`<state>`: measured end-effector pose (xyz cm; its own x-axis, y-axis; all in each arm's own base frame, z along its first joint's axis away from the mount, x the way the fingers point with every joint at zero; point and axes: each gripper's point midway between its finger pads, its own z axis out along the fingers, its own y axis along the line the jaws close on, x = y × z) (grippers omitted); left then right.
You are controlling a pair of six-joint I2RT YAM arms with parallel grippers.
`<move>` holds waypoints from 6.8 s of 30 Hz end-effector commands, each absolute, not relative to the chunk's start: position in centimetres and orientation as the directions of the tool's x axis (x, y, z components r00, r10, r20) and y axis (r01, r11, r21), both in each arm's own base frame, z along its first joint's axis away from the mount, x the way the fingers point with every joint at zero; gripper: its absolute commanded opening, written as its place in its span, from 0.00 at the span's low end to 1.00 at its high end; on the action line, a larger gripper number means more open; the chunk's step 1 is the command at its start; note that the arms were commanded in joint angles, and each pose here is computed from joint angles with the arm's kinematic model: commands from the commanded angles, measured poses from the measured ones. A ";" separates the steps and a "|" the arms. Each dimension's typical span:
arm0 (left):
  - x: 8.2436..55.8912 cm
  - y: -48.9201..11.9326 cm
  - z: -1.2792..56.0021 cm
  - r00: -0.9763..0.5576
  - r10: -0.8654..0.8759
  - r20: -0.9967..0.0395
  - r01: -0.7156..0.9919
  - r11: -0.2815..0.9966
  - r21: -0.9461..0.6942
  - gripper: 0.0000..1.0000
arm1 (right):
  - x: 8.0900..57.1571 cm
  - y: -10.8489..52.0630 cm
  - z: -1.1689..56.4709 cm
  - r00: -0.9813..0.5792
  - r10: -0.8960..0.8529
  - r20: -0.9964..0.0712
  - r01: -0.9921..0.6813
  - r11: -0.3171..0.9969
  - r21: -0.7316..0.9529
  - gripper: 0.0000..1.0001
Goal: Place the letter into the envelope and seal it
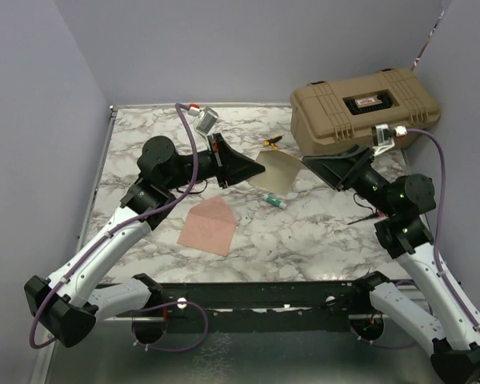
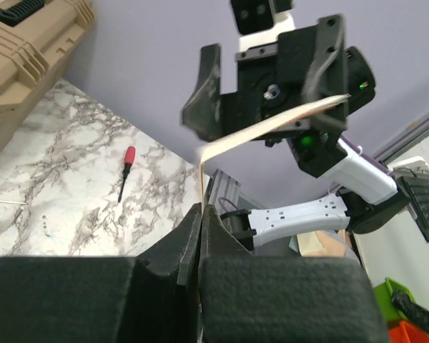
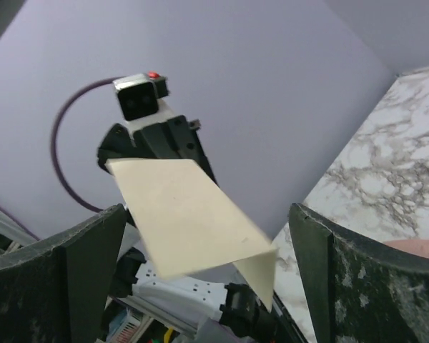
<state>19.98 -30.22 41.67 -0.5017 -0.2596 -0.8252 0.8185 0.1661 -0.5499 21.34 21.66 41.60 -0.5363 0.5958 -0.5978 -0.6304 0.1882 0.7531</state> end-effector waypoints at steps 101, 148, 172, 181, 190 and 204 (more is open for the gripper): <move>22.5 -27.5 33.4 -0.156 0.167 -0.974 0.924 0.373 -0.084 0.97 | 18.7 24.5 33.1 -0.382 -0.243 -0.892 -0.924 0.103 0.368 0.01; 16.2 -30.6 34.5 -0.271 0.137 -0.953 0.956 -0.075 -0.283 0.64 | 13.8 23.5 34.4 -0.262 -0.187 -0.947 -0.961 -0.041 0.274 0.01; 18.3 -31.2 33.9 -0.304 0.105 -0.947 0.951 0.087 -0.295 0.00 | 16.5 24.2 35.3 -0.296 -0.121 -0.947 -0.954 0.086 0.287 0.32; 26.0 -30.9 40.2 -0.425 -0.367 -0.828 0.749 0.371 -0.549 0.00 | 25.3 21.7 39.6 -0.275 0.479 -0.833 -0.729 0.462 0.506 0.95; 28.3 -29.5 43.7 -0.494 -0.703 -0.511 0.576 0.176 -0.798 0.00 | 24.7 22.7 41.7 -0.412 0.718 -0.561 -0.755 0.075 0.651 0.94; 28.8 -30.1 42.4 -0.590 -0.730 -0.344 0.468 0.038 -0.883 0.00 | 26.0 24.8 44.9 -0.524 0.682 -0.510 -0.761 -0.106 0.640 0.66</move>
